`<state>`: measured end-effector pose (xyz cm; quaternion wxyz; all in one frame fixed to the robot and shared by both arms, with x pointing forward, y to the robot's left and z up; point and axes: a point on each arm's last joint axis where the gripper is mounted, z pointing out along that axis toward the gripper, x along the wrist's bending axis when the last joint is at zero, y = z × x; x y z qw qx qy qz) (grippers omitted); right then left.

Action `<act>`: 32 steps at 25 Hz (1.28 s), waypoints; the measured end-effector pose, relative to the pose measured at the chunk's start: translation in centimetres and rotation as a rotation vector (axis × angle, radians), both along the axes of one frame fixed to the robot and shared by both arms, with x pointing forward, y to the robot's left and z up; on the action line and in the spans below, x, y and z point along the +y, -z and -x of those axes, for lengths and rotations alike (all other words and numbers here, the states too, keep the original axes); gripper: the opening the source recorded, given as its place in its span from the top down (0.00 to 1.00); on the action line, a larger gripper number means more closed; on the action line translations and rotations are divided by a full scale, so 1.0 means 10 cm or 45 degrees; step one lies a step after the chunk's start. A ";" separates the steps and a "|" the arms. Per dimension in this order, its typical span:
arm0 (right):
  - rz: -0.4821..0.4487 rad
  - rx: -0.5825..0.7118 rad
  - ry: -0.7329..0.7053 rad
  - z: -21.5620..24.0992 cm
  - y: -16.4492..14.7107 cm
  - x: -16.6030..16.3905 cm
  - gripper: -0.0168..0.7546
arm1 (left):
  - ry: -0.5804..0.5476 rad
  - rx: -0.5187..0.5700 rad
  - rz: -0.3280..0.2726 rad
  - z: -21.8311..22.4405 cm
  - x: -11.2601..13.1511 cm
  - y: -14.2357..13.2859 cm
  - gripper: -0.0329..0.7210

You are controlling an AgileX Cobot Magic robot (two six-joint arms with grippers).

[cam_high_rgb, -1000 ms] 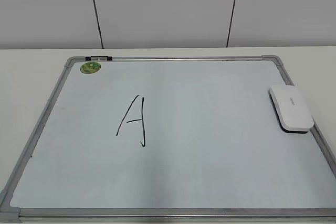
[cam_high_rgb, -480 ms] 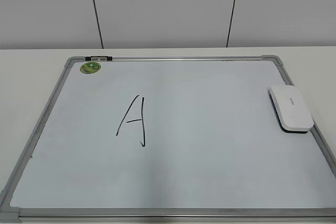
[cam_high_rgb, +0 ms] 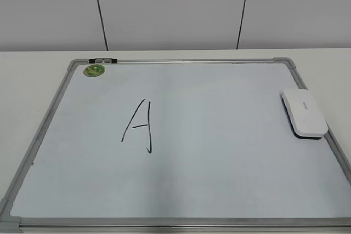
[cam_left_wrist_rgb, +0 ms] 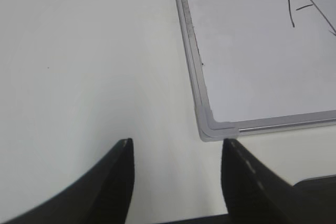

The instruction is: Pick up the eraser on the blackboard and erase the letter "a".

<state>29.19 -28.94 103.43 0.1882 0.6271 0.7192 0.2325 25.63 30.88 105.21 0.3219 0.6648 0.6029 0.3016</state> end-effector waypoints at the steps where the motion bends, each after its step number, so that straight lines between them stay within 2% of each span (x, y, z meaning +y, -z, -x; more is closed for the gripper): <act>1: 0.000 0.000 0.000 0.00 0.00 0.00 0.31 | 0.000 0.000 0.000 0.00 0.00 0.00 0.44; 14: -0.002 -0.044 0.000 0.05 -0.02 -0.01 0.31 | -0.005 -0.009 0.002 0.01 0.00 0.00 0.46; 25: -0.007 -0.327 0.189 0.37 -0.09 -0.07 0.31 | -0.318 -0.137 0.016 0.19 0.04 -0.01 0.47; 28: -0.010 -0.414 0.191 0.47 -0.09 -0.07 0.31 | -0.348 -0.187 0.019 0.26 0.04 -0.01 0.48; 32: -0.012 -0.515 0.195 0.60 -0.09 -0.06 0.31 | -0.355 -0.187 0.018 0.25 0.04 -0.01 0.49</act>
